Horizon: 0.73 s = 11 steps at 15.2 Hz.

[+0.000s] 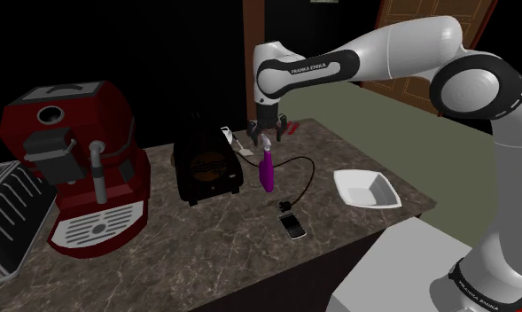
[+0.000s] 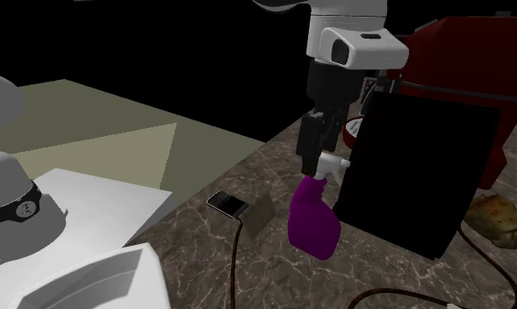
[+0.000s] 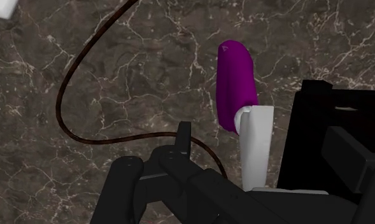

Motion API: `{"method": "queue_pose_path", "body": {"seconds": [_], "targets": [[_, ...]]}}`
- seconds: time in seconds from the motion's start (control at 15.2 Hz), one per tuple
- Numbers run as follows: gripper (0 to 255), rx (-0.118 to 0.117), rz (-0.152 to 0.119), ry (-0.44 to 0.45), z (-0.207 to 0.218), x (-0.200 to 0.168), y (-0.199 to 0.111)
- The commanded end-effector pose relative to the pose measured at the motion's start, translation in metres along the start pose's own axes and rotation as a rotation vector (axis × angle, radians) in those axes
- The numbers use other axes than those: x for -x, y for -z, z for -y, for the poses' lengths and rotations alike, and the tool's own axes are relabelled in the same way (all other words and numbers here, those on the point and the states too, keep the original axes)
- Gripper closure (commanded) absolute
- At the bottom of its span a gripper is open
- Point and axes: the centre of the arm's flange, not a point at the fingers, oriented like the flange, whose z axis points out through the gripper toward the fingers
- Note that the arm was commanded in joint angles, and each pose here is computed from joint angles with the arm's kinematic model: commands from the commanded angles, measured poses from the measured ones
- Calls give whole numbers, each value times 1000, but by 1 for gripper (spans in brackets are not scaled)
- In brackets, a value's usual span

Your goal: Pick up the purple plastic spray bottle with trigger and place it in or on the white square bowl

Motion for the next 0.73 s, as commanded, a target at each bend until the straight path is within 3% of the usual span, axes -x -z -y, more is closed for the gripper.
{"method": "queue_pose_path", "body": {"seconds": [0.0,0.4,0.46,0.66], "targets": [[0,0,0,0,0,1,-4],[0,0,0,0,0,1,-4],[255,0,0,0,0,1,-4],[255,0,0,0,0,1,-4]]}}
